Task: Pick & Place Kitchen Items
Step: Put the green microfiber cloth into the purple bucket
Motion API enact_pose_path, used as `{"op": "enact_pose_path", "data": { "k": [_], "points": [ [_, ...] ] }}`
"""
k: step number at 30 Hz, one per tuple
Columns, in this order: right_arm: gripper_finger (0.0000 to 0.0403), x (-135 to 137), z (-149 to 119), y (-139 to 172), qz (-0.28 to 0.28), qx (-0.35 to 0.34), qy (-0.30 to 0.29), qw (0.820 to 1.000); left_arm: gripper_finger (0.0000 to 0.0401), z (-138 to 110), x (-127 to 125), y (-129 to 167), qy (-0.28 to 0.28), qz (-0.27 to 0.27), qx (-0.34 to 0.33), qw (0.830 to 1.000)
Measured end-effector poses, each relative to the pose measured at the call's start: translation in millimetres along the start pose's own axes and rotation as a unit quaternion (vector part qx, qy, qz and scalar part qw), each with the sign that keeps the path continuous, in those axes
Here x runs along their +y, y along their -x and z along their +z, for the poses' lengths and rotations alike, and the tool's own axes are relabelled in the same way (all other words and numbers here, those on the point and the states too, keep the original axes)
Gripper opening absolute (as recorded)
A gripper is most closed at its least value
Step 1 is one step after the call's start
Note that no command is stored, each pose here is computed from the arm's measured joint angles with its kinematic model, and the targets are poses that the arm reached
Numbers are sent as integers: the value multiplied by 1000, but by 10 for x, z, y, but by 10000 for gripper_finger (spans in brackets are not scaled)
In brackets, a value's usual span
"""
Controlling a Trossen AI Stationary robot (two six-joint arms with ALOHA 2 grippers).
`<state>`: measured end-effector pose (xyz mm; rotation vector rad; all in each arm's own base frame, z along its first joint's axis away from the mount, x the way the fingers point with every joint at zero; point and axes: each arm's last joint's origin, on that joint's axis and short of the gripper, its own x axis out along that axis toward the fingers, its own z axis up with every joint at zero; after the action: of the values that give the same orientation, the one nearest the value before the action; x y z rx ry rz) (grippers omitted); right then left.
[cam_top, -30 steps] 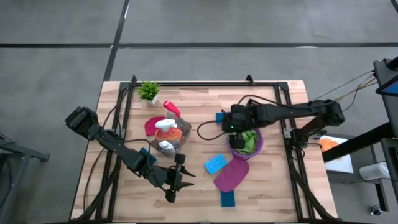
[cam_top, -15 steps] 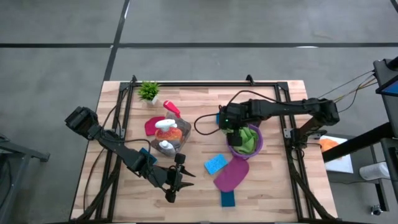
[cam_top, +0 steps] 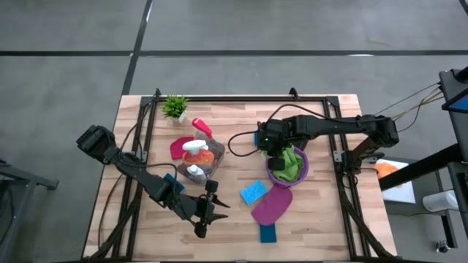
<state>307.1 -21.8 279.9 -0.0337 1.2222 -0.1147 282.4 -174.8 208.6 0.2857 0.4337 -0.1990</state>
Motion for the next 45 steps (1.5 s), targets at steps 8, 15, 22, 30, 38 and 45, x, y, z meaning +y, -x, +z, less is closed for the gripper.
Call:
{"op": "enact_pose_path", "data": {
  "k": [8,15,22,30,38,45],
  "points": [
    [18,12,4,82,-10,-11,12,1000,147,-1,0,0,0,0,0,1000],
    [18,-7,-83,291,-13,-27,5,1000,147,0,0,0,0,0,0,1000],
    [28,-62,-217,459,-15,-17,-32,999,147,0,0,-1,0,0,0,1000],
    [188,-97,-196,321,-17,8,-33,999,147,3,1,0,1,0,-2,1000],
    [314,-196,-213,232,-19,41,-38,998,147,3,0,0,1,0,-2,1000],
    [307,-283,-206,122,-4,65,-38,997,147,3,0,0,1,0,-2,1000]
  ]
}}
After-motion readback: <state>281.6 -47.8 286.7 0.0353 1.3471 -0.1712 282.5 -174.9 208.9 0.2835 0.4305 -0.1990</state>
